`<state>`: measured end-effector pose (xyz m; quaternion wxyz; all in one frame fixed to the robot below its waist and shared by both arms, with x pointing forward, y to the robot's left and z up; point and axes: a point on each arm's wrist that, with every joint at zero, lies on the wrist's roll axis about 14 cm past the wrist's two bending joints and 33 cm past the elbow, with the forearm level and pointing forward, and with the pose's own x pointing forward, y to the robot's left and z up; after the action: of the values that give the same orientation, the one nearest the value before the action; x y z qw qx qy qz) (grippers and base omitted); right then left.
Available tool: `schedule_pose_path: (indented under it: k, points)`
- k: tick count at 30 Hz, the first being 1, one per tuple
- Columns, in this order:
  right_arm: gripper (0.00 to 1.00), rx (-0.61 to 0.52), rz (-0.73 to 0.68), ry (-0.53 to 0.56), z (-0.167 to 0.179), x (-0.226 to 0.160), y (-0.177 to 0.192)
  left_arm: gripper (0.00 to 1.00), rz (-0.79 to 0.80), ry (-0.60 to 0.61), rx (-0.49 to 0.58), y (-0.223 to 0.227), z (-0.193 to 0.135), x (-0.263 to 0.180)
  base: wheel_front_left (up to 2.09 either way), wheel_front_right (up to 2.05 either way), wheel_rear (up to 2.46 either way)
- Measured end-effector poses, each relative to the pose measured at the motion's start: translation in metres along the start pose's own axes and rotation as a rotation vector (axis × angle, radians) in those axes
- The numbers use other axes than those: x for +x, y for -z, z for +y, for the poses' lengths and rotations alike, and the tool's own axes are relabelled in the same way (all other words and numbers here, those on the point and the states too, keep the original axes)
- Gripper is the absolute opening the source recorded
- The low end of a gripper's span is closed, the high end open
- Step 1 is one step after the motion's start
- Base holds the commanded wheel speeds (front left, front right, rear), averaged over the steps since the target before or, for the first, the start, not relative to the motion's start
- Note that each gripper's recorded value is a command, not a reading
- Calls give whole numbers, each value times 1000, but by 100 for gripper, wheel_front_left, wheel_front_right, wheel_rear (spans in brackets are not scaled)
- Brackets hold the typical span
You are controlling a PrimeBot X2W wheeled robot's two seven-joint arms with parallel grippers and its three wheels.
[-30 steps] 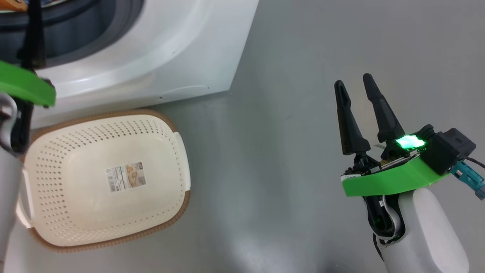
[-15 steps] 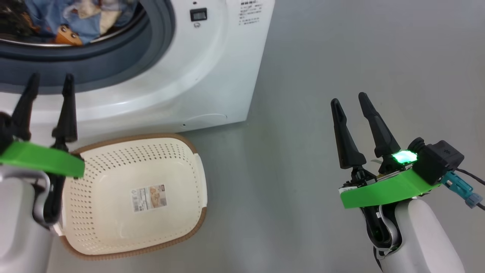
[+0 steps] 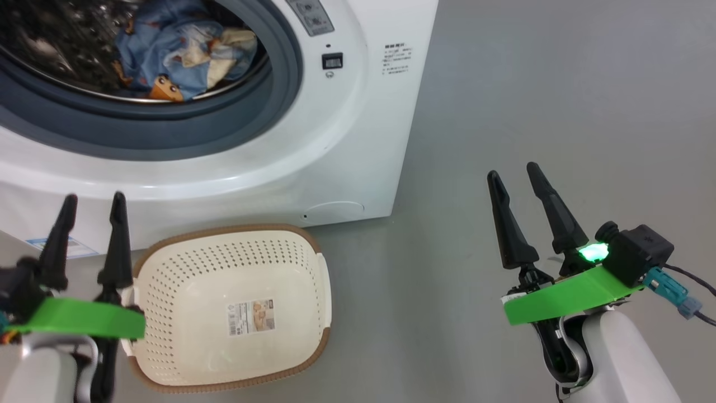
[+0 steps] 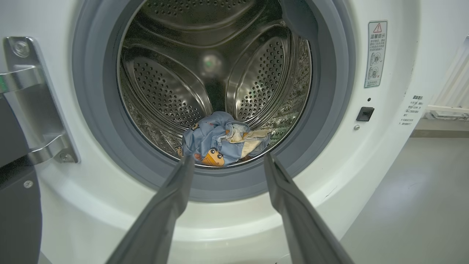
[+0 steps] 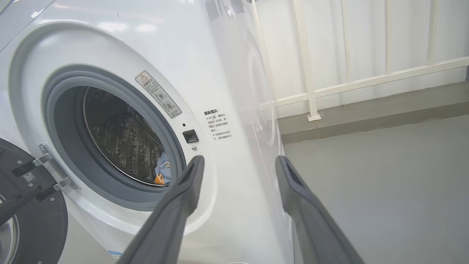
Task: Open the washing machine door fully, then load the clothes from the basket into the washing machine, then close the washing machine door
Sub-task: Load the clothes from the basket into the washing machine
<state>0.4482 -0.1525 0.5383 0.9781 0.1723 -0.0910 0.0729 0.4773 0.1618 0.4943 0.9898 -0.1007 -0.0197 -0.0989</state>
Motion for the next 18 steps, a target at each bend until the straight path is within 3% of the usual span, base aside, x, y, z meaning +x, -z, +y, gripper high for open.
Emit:
schedule_pose_path:
  k: [18]
  points:
    - [100, 17, 36, -16, 12, -35, 2, 100, -3, -127, 6, -2, 7, -76, 0, 0, 0]
